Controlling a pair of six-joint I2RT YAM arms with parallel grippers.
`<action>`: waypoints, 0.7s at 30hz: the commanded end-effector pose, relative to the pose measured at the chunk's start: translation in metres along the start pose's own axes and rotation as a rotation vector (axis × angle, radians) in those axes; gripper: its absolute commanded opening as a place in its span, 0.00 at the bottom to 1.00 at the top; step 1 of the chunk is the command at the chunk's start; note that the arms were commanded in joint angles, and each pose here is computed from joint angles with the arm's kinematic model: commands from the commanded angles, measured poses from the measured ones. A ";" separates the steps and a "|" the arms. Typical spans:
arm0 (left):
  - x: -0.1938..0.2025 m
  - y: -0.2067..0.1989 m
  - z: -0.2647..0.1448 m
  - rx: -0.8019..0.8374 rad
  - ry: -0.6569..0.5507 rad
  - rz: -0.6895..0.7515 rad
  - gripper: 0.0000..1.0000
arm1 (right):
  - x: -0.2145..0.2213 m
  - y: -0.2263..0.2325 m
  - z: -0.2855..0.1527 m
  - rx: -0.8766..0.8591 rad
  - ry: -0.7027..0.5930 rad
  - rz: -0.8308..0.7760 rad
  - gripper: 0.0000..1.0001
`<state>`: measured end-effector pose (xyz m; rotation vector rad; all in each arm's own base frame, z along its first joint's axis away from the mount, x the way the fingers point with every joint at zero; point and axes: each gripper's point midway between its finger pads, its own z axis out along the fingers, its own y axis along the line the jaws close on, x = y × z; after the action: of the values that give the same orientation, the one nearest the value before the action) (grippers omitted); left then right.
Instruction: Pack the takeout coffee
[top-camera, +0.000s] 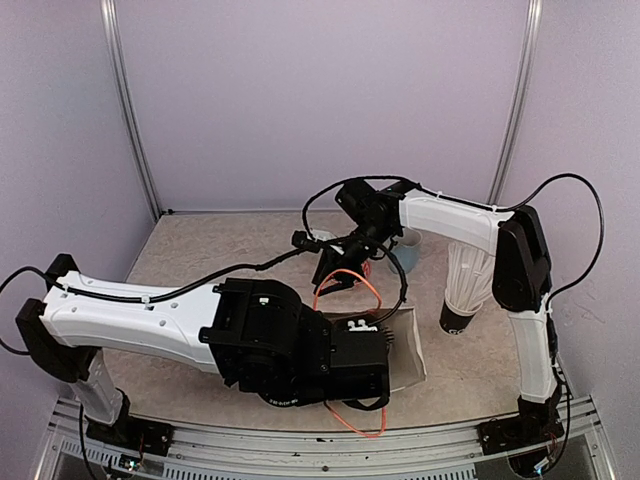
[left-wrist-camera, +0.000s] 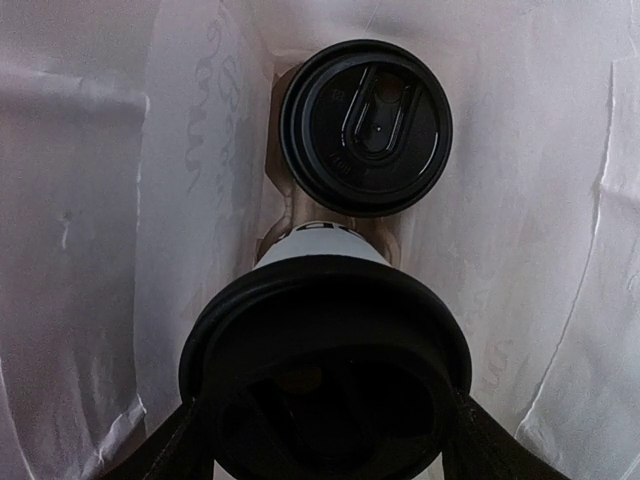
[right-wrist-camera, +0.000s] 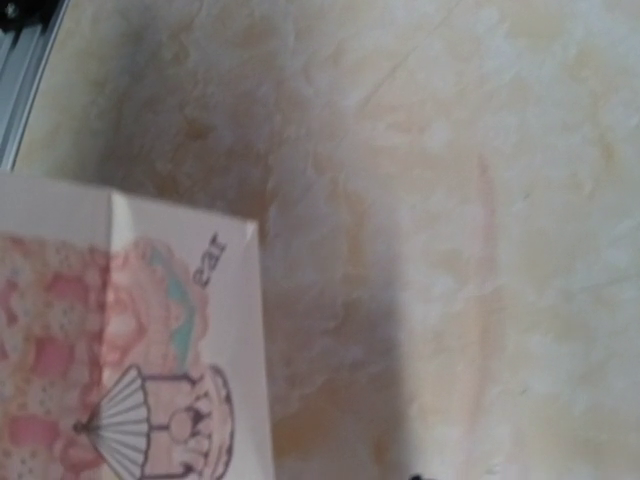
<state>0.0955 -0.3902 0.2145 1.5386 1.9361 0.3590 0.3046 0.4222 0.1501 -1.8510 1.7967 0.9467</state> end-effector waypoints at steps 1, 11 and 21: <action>0.002 -0.002 0.012 -0.006 0.014 0.023 0.52 | -0.007 0.012 -0.008 0.000 -0.014 -0.030 0.38; 0.022 -0.002 0.039 -0.103 0.118 0.162 0.52 | -0.002 0.019 -0.006 -0.025 -0.023 -0.020 0.38; 0.017 -0.007 0.049 -0.070 0.077 0.130 0.52 | 0.005 0.026 -0.001 -0.047 -0.031 0.020 0.38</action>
<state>0.1144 -0.3796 0.1680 1.6541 1.8792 0.5844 0.2873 0.4116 0.1302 -1.8626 1.8451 1.0048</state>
